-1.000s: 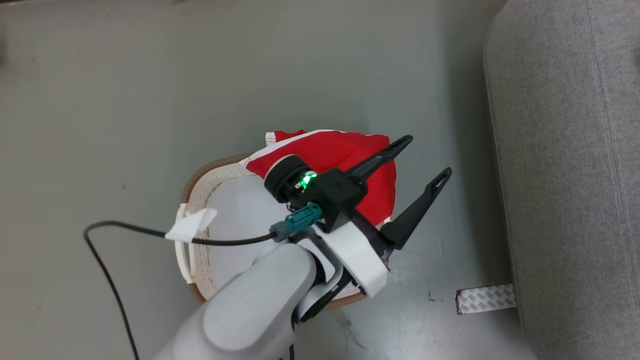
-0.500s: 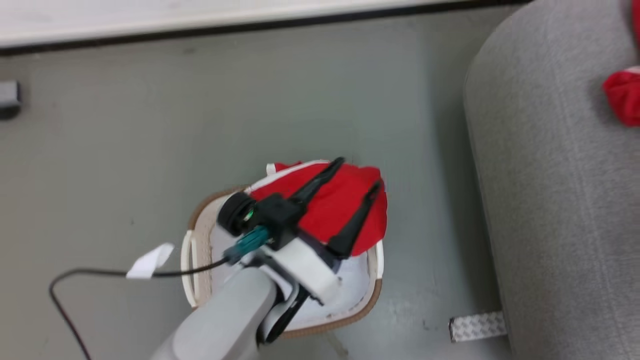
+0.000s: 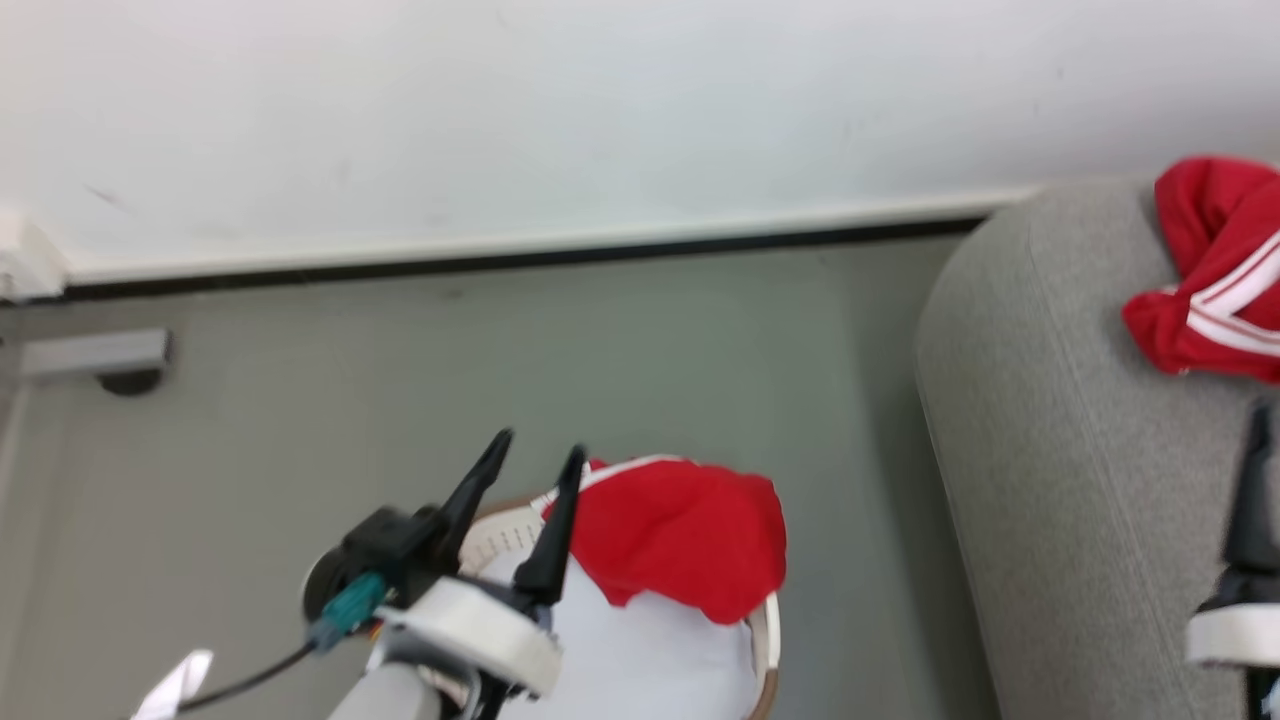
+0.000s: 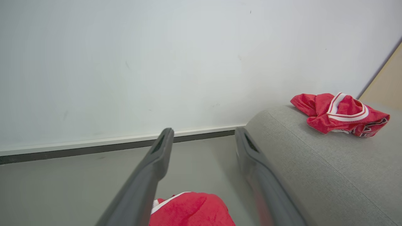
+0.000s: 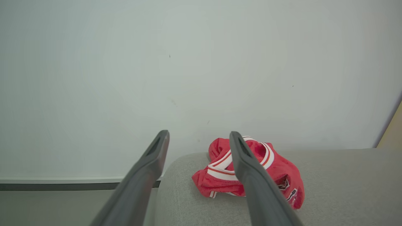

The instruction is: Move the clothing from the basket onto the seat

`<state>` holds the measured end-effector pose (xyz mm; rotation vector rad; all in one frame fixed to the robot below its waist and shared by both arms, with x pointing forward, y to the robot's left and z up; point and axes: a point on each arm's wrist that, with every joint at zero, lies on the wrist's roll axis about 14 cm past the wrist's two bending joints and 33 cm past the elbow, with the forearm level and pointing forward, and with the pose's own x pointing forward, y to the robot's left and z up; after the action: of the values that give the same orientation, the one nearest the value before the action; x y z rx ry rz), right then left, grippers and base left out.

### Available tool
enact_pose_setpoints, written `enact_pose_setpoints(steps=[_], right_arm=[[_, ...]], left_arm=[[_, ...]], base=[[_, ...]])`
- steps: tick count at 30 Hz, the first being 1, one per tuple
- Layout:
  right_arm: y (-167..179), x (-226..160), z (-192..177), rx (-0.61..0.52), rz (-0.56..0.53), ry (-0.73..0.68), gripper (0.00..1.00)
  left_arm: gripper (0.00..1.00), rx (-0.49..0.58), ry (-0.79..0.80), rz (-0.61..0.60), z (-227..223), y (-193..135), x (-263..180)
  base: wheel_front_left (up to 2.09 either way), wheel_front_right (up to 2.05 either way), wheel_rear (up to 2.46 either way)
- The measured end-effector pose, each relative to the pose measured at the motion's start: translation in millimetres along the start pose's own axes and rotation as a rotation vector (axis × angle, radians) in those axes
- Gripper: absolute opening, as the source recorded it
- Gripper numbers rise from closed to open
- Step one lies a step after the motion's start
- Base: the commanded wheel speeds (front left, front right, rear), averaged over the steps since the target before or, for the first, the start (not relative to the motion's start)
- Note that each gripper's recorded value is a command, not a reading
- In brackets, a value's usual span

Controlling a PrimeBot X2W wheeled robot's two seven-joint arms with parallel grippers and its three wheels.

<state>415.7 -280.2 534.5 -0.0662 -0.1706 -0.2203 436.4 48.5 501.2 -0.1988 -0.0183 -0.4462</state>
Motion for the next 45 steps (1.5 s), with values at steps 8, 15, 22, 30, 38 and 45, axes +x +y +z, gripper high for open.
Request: enact_pose_setpoints(steps=[8,15,22,30,38,45], right_arm=[[49.9,-38.3,6.8,0.111,0.153,0.010,1.00],[81.4,-66.6,2.5,0.128,0.260,0.044,1.00],[84.5,-86.1,-10.1,0.186,0.267,0.096,1.00],[82.9,-88.3,-14.4,0.201,0.259,0.111,1.00],[83.1,-88.4,-16.3,0.218,0.255,0.118,1.00],[81.7,-89.5,-17.1,0.218,0.251,0.121,1.00]], left_arm=[[1.00,0.032,-0.041,0.179,16.9,33.8,-61.5],[1.00,0.042,-0.070,0.290,23.6,52.4,-103.8],[1.00,0.039,-0.071,0.364,20.1,66.0,-129.5],[1.00,0.032,-0.059,0.358,14.0,63.7,-132.1],[1.00,0.035,-0.051,0.354,11.3,63.8,-130.9],[1.00,0.029,-0.044,0.343,8.7,61.3,-128.0]], base=[[0.00,0.00,0.00],[0.00,0.00,0.00],[0.00,0.00,0.00],[0.00,0.00,0.00],[0.00,0.00,0.00],[0.00,0.00,0.00]])
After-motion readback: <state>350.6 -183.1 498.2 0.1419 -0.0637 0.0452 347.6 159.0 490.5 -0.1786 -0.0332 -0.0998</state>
